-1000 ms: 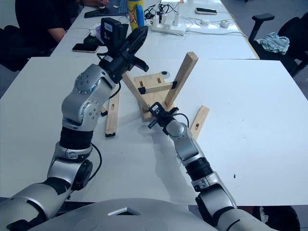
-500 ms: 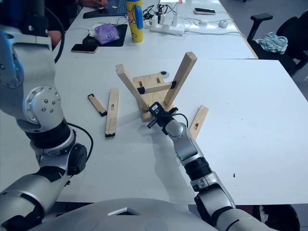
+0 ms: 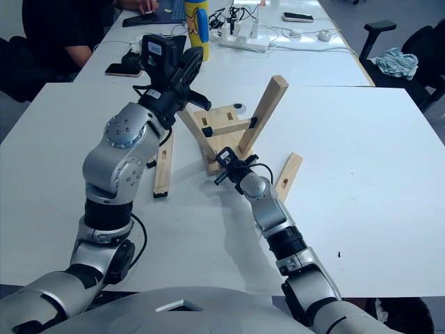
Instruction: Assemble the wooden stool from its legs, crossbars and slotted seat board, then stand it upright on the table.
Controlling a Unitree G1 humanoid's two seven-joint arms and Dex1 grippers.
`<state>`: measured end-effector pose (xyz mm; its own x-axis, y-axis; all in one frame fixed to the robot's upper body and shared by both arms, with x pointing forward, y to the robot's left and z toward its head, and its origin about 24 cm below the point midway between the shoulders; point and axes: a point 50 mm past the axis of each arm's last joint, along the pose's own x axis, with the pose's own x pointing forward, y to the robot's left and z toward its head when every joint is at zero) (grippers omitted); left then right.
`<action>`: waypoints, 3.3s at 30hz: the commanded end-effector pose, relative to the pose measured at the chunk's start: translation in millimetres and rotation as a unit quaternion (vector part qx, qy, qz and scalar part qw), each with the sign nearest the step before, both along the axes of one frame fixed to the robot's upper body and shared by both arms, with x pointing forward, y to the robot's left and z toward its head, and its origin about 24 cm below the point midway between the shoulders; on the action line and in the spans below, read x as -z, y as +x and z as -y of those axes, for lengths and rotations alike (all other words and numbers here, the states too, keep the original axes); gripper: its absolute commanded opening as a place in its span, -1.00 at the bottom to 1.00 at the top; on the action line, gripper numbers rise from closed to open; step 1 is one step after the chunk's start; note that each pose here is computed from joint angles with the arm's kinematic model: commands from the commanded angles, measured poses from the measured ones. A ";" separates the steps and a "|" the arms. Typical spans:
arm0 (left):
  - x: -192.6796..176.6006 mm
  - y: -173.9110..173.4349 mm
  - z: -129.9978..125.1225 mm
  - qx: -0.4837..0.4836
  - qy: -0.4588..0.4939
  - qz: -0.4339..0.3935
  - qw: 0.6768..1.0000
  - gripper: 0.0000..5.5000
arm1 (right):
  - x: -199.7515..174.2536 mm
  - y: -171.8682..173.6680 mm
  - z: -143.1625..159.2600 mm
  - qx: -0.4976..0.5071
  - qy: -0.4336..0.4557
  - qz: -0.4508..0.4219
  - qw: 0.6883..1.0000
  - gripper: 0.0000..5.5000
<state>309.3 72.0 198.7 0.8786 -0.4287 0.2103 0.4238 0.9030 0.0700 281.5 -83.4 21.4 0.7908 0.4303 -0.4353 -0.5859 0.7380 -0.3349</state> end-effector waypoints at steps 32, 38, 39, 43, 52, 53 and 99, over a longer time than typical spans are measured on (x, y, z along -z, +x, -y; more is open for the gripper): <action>81.7 -70.1 -25.9 -0.056 0.015 -0.100 0.993 -0.99 | -41.7 29.6 83.7 0.085 0.123 0.150 0.977 -1.00; 75.7 -63.0 -17.1 -0.055 0.015 -0.101 0.993 -0.99 | -31.0 15.8 67.8 0.020 0.106 0.128 0.986 -1.00; 75.7 -60.9 -17.6 -0.059 0.016 -0.101 0.993 -0.99 | -27.6 11.3 66.4 0.011 0.103 0.121 0.987 -1.00; 80.2 -56.1 -23.6 -0.080 0.018 -0.113 0.990 -0.99 | -16.8 -2.5 62.5 -0.010 0.092 0.097 0.991 -1.00; 95.0 -51.3 -38.1 -0.109 0.031 -0.142 0.983 -0.99 | 1.3 -12.3 70.6 -0.002 0.045 0.047 0.998 -1.00; 96.4 -51.5 -39.1 -0.113 0.031 -0.145 0.982 -0.99 | 6.5 -12.3 78.8 0.014 0.028 0.033 0.999 -1.00; 166.2 -29.5 3.4 0.050 0.126 -0.368 0.920 -0.99 | 5.1 39.3 78.9 -0.038 -0.018 -0.005 0.999 -1.00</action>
<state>279.5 70.2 35.5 0.7301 -0.4442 -0.5192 0.4957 0.8673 -0.0450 330.2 -173.5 25.1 0.8032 0.4082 -0.4339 -0.5772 0.7135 -0.3971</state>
